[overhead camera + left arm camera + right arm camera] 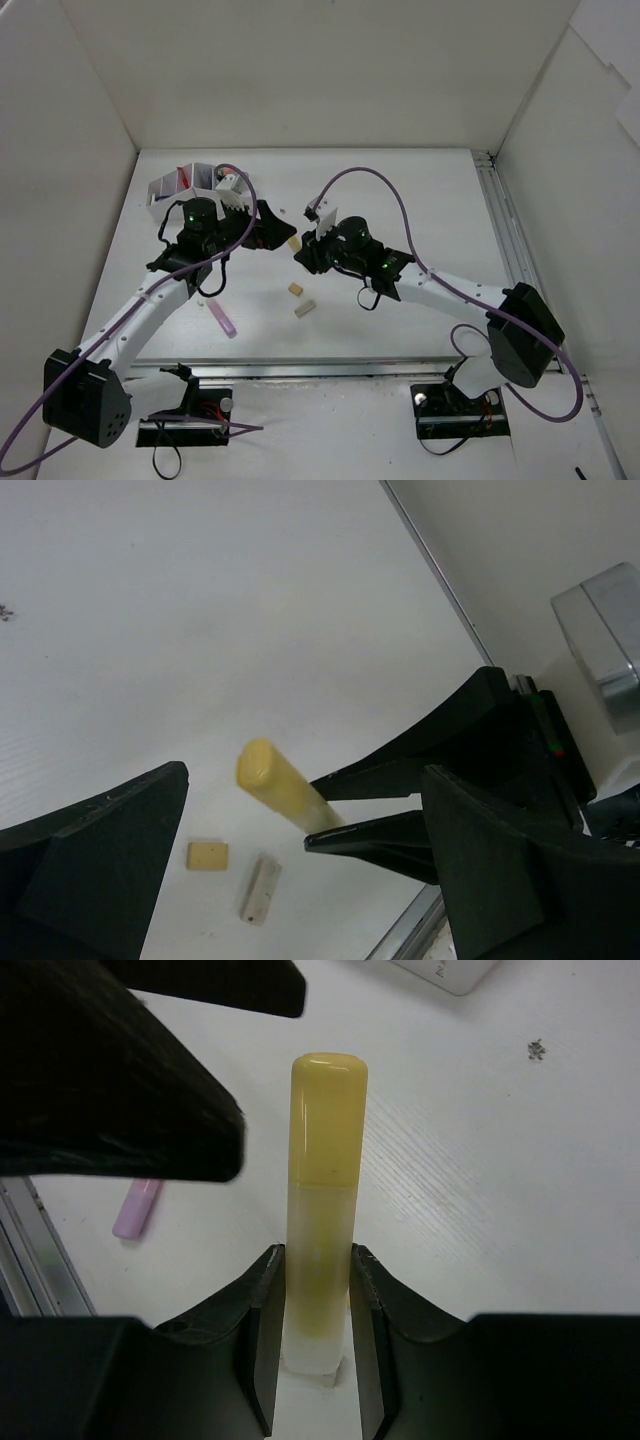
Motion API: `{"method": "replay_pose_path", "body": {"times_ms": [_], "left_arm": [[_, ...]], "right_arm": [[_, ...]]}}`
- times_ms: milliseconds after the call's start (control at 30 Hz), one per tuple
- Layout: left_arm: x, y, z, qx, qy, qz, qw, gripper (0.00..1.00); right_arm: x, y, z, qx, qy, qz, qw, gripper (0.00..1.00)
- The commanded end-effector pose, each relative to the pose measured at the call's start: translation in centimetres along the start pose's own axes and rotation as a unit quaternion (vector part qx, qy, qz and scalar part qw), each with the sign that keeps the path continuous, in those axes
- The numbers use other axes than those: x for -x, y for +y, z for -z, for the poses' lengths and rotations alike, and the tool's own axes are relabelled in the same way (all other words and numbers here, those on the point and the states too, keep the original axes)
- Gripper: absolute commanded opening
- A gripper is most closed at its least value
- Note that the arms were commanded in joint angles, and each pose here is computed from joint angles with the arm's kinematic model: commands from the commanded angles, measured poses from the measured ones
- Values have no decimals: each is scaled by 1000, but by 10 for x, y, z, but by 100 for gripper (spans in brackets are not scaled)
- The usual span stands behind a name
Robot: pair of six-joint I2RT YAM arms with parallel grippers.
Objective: Sort the stationery into containers
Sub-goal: Pick up the pen from the center of the board, then place the pen in the storage box.
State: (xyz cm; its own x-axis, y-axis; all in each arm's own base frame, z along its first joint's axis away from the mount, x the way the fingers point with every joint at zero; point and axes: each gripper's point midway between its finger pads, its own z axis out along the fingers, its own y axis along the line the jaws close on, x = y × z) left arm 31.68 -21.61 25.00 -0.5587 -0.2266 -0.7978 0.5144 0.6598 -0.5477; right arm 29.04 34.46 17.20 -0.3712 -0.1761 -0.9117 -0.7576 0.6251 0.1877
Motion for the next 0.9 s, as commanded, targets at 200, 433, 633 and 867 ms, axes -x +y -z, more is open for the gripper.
{"method": "replay_pose_path", "body": {"times_ms": [200,433,633,867], "left_arm": [[22,-16,-6,-9,-48,-22,999,84],[21,-32,-8,-50,-44,-28,997,38],[22,-45,-5,-85,-54,-26,995,0],[61,-11,8,25,-112,-60,992,0]], "right_arm": [[79,35,24,47,-148,47,987,2],[90,38,27,36,-172,47,983,3],[104,36,14,24,-184,49,981,7],[102,13,17,-38,-189,18,981,98]]}}
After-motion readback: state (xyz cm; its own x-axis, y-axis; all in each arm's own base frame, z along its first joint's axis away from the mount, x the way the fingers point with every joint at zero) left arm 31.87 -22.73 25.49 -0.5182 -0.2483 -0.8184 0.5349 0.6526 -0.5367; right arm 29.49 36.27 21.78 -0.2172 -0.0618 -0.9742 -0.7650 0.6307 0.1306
